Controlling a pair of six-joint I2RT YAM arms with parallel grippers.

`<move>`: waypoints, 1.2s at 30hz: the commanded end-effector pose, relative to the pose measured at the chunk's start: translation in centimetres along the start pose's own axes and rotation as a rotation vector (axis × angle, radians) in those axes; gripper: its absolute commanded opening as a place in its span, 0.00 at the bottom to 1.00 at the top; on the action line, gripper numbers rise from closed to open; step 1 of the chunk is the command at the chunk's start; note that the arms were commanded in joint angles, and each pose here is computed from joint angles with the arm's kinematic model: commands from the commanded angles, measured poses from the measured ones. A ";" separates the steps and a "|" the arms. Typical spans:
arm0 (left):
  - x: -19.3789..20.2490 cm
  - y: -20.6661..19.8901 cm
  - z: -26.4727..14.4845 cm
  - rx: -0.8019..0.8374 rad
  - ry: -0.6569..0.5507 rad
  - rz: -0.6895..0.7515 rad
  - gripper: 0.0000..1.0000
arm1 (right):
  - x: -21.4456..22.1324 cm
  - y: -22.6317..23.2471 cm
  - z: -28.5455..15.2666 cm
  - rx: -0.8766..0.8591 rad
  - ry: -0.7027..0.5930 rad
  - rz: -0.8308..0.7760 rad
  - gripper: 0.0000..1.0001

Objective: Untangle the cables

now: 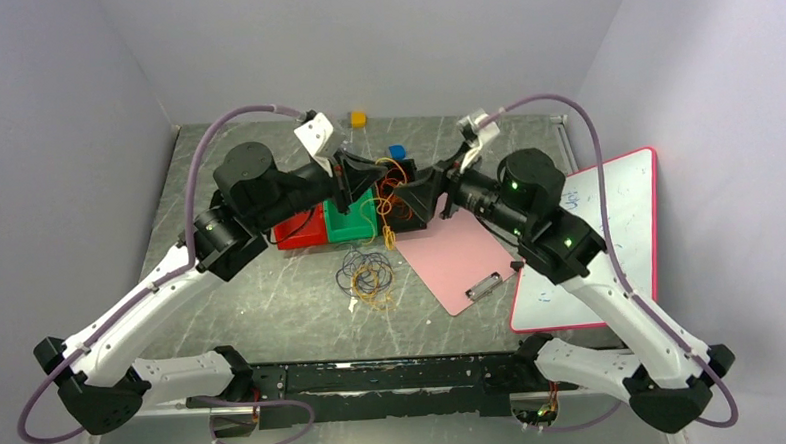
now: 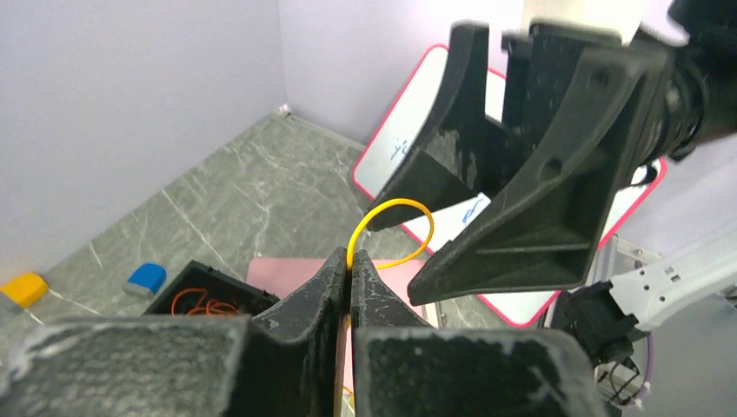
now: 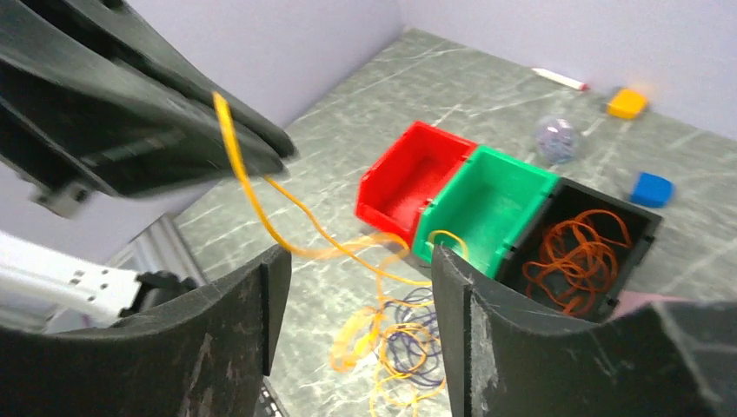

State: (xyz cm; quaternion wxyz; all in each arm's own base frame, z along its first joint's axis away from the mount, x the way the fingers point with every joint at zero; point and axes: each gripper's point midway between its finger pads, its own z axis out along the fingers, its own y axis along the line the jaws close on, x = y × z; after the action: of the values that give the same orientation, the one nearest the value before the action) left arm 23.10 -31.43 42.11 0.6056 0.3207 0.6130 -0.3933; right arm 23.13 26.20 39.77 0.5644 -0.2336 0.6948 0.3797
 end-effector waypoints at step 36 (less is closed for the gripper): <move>-6.2 -1.0 -0.9 0.009 -0.025 -0.022 0.07 | 4.2 -7.6 8.3 0.226 -0.225 0.053 0.10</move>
State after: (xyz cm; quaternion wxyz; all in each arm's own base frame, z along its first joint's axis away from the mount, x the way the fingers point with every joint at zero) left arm 23.06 -31.40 45.79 0.5958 0.3090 0.6243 -0.3998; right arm 31.78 29.31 33.51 0.6416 -0.1141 0.6599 0.3739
